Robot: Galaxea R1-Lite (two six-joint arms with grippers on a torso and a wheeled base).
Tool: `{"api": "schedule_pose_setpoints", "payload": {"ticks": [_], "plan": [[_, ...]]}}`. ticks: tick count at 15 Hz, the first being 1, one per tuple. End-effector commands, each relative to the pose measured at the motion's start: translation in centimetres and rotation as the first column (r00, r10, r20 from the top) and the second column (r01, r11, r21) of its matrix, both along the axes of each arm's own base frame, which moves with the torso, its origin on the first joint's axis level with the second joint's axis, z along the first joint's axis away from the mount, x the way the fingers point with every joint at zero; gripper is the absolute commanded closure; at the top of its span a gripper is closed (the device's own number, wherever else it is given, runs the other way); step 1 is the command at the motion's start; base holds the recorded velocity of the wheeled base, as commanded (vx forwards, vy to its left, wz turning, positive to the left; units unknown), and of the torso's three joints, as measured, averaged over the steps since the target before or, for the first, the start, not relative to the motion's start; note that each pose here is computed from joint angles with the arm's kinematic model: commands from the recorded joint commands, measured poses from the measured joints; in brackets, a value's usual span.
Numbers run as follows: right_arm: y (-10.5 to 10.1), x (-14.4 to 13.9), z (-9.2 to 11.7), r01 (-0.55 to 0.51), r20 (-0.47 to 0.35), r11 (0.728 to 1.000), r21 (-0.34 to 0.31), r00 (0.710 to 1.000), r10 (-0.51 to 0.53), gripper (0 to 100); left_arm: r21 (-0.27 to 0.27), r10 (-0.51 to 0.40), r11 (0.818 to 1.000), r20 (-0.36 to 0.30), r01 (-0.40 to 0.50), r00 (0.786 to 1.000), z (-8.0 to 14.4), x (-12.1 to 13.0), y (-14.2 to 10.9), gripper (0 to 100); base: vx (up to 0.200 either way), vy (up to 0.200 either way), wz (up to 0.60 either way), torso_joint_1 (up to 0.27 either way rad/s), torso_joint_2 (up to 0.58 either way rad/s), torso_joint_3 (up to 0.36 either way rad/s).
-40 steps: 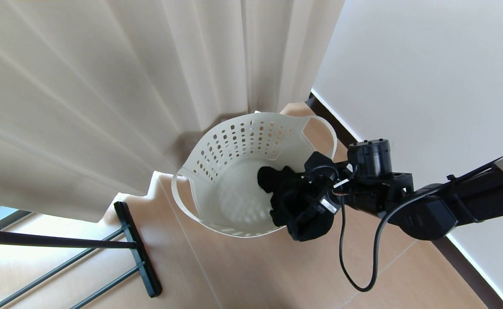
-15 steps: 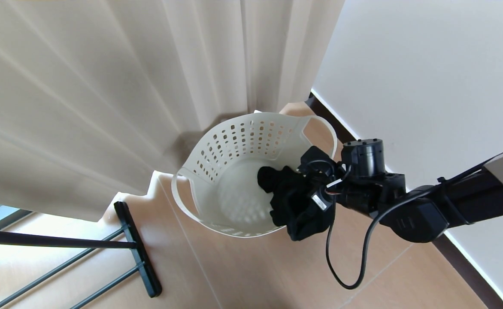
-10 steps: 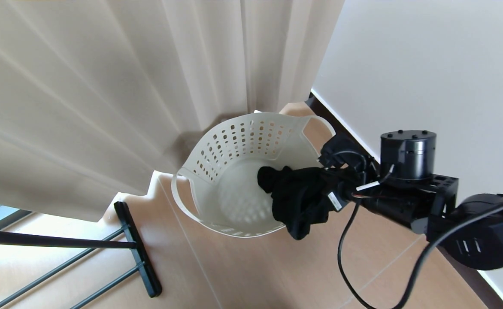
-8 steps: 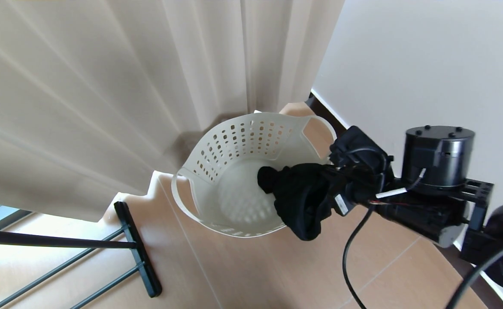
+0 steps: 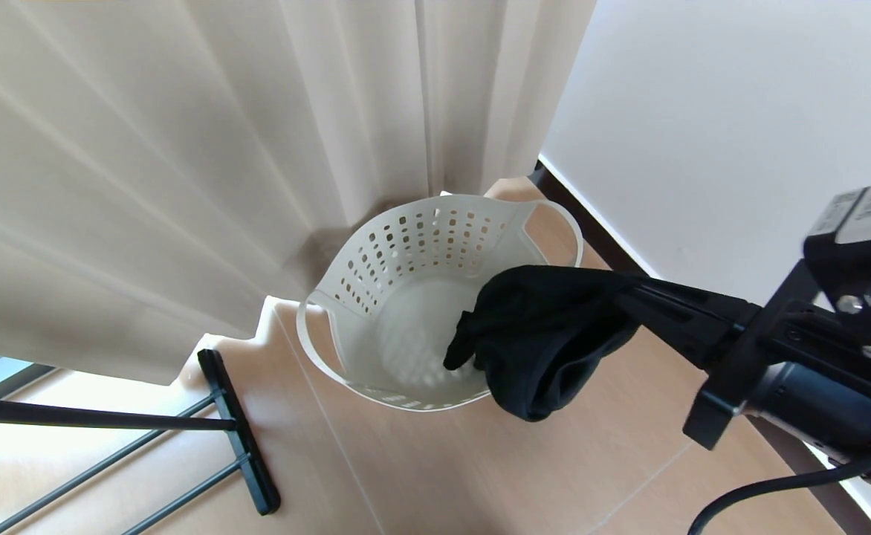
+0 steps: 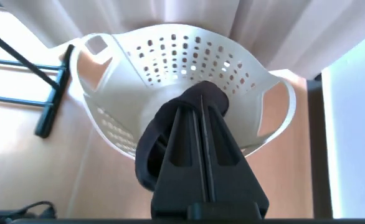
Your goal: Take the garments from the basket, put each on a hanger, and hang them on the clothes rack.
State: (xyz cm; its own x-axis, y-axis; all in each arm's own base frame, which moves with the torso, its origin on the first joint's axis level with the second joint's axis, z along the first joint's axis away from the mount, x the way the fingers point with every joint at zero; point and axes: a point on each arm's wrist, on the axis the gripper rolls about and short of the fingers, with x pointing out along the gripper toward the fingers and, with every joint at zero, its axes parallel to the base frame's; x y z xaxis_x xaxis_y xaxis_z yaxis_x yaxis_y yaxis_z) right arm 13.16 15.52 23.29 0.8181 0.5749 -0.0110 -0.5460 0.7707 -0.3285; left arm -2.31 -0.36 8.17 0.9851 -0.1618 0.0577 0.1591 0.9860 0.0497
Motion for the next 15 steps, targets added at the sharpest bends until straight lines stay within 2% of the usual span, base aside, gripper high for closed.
{"api": "schedule_pose_setpoints", "payload": {"ticks": [1,10,15], "plan": [[-0.92,-1.17,0.38,-0.014,0.025,0.999,0.030,1.000,0.013,100,0.000,-0.002,1.000,0.000,0.002,1.000,0.00,0.00,0.00,0,0.000,0.000,0.00,0.000,0.00,0.000],[-0.49,-0.86,0.10,-0.021,0.014,1.000,0.017,1.000,0.021,100,-0.002,-0.005,1.000,-0.004,0.005,1.000,-0.04,0.00,-0.01,0,0.000,0.000,0.00,0.000,0.00,0.000],[-0.19,-0.49,-0.29,-0.018,0.000,1.000,0.004,1.000,0.018,100,0.000,-0.005,1.000,-0.003,0.005,1.000,-0.04,0.00,-0.01,0,0.000,0.000,0.00,0.005,0.00,0.155]]}}
